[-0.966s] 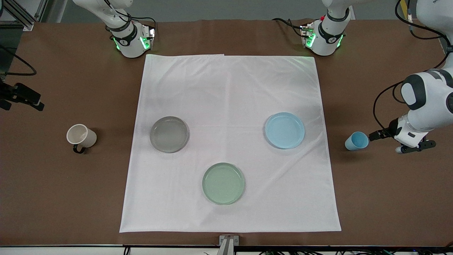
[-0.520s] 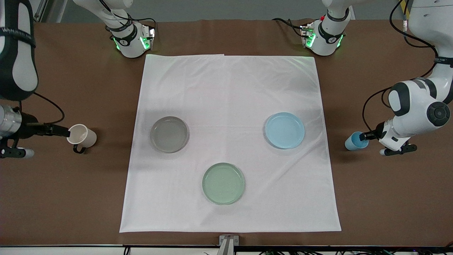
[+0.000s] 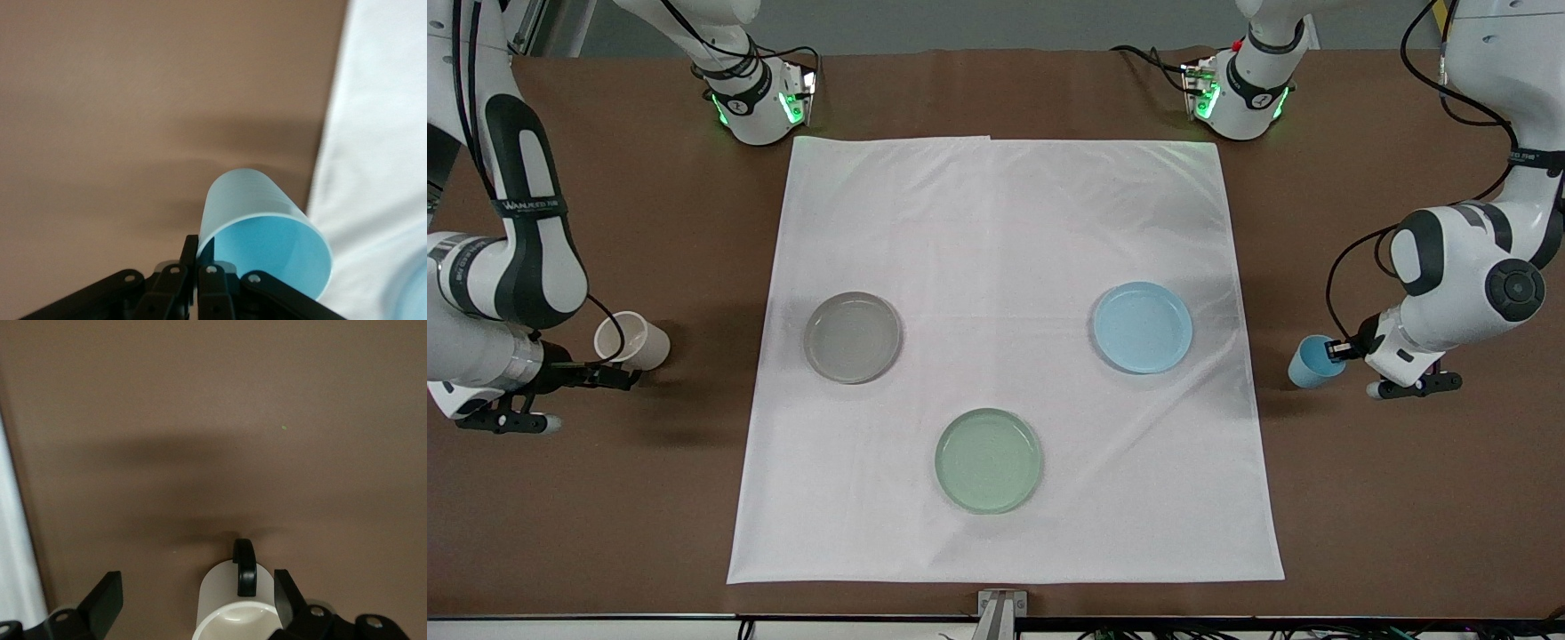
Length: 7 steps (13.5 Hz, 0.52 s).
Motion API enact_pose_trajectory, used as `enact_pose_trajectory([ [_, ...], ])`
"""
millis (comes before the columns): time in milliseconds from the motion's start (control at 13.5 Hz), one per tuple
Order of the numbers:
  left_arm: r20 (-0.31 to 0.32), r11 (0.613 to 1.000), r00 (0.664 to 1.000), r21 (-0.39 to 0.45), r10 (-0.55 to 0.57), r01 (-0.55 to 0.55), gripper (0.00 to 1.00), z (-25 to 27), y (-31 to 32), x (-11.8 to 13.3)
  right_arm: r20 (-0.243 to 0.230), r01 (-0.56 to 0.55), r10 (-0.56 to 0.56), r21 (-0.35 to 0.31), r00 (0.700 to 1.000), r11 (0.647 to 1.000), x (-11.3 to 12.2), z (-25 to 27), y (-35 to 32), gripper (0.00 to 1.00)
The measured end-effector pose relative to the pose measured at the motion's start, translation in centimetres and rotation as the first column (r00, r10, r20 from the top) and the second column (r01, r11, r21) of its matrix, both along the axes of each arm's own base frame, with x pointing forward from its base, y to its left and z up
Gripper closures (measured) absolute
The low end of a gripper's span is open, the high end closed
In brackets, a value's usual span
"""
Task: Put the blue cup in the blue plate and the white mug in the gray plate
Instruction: 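Lift the blue cup with the left gripper and move it over the blue plate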
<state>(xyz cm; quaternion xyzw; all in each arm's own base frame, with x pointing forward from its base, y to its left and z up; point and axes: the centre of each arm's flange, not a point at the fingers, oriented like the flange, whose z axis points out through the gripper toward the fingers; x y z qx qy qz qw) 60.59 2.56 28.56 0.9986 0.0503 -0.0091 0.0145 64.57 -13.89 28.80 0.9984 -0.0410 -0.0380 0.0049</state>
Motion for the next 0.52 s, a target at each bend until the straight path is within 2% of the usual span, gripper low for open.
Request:
enact_pose_trajectory([
  [74,0.007,1.0,1.0,-0.01,-0.003,0.003,0.97,1.6,-2.4,0.2,-0.019,0.008,-0.008,0.004,1.0,1.0,-0.3,-1.6,-0.8,0.0],
  [223,-0.032,0.998,0.998,-0.03,0.045,-0.046,0.97,3.4,-8.9,-0.8,-0.051,0.021,-0.02,0.01,0.999,1.0,-0.8,-4.0,-1.7,0.0],
  [297,-0.049,0.996,0.996,-0.039,0.08,-0.082,0.97,3.7,-12.5,-1.4,-0.053,0.023,-0.022,0.01,0.998,1.0,-1.0,-4.8,-1.8,0.01],
  [446,-0.086,0.99,0.987,-0.044,0.133,-0.137,0.97,3.1,-18.5,-3.2,-0.03,0.022,-0.022,0.006,0.999,1.0,-1.1,-5.7,-1.8,0.03],
  [520,-0.108,0.988,0.984,-0.039,0.144,-0.149,0.97,2.3,-20.7,-4.1,-0.022,0.023,-0.023,0.004,0.999,1.0,-1.2,-5.9,-1.9,0.1],
])
